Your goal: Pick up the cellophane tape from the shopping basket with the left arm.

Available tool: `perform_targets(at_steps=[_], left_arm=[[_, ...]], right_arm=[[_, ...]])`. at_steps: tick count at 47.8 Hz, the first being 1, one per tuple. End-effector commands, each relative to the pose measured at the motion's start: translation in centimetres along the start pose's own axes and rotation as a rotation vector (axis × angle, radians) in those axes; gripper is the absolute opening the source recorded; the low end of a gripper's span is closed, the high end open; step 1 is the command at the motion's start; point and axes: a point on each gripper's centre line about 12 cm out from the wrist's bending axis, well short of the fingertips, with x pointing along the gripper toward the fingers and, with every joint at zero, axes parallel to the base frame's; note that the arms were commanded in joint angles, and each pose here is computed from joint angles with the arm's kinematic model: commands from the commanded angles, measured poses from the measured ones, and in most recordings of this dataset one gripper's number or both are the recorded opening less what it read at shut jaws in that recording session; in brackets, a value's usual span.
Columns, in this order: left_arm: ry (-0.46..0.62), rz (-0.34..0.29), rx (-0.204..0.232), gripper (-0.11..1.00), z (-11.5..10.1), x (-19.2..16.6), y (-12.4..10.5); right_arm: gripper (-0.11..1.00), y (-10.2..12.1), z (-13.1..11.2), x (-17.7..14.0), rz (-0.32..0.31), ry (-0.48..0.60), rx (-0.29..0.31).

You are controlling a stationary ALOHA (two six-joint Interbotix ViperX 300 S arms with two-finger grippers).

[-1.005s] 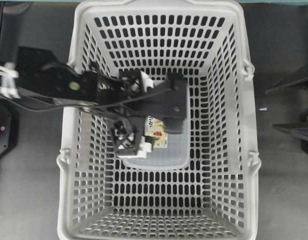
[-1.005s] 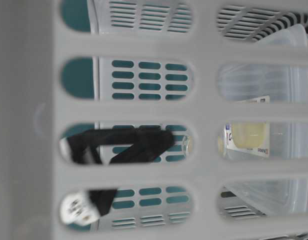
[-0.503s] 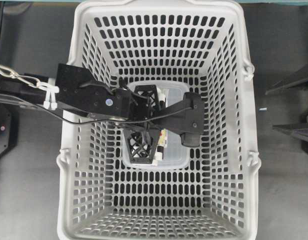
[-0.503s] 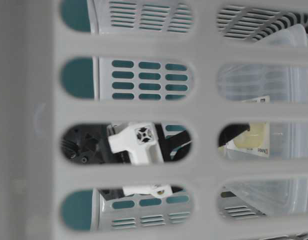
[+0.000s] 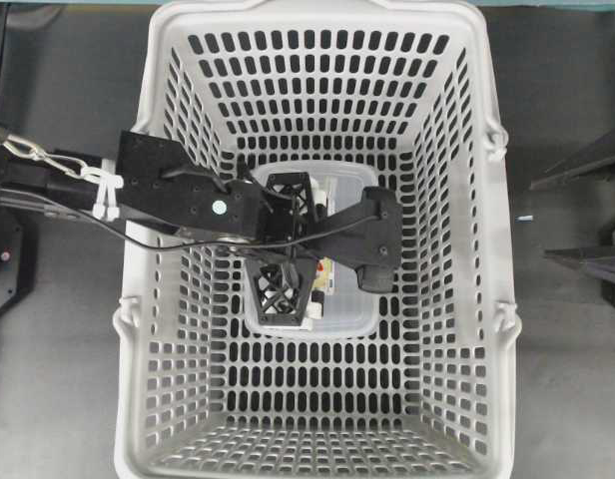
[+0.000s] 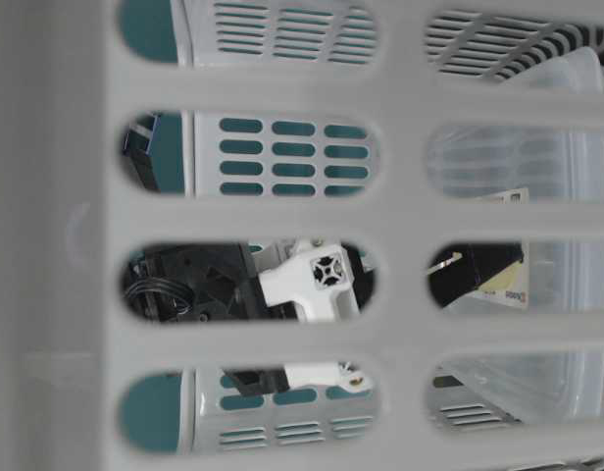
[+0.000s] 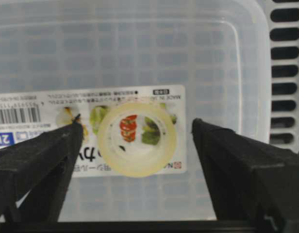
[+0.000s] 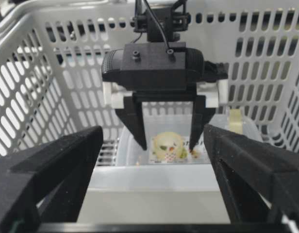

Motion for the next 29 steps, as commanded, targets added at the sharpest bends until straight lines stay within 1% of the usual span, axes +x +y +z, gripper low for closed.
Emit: perform_targets(at_steps=[1, 7, 10, 14, 17, 18, 24, 29], left_arm=[[-0.015, 0.003, 0.002, 0.87, 0.2, -0.3, 0.1], [-0.005, 0.002, 0.002, 0.84, -0.1, -0.1, 0.0], [0.003, 0.002, 0.005, 0.80, -0.2, 0.1, 0.0], [-0.003, 0.001, 0.006, 0.68, 0.0, -0.1, -0.1], [-0.013, 0.000, 0.010, 0.54, 0.2, -0.3, -0.2], [-0.019, -0.001, 0.015, 0.50, 0.4, -0.6, -0.4], [-0.069, -0.001, 0.031, 0.50, 1.4, -2.5, -0.4], [-0.126, 0.001, 0.035, 0.50, 2.6, -5.7, -0.3]], right_arm=[[0.80, 0.1, 0.4, 0.0, 0.004, -0.014, 0.004], [0.80, 0.1, 0.4, 0.0, 0.004, -0.014, 0.005], [0.80, 0.1, 0.5, 0.0, 0.005, -0.017, 0.005], [0.80, 0.1, 0.4, 0.0, 0.003, -0.015, 0.006], [0.80, 0.1, 0.4, 0.0, 0.005, -0.015, 0.005], [0.80, 0.1, 0.4, 0.0, 0.003, -0.015, 0.006], [0.80, 0.1, 0.4, 0.0, 0.005, -0.015, 0.005], [0.80, 0.1, 0.4, 0.0, 0.005, -0.015, 0.007]])
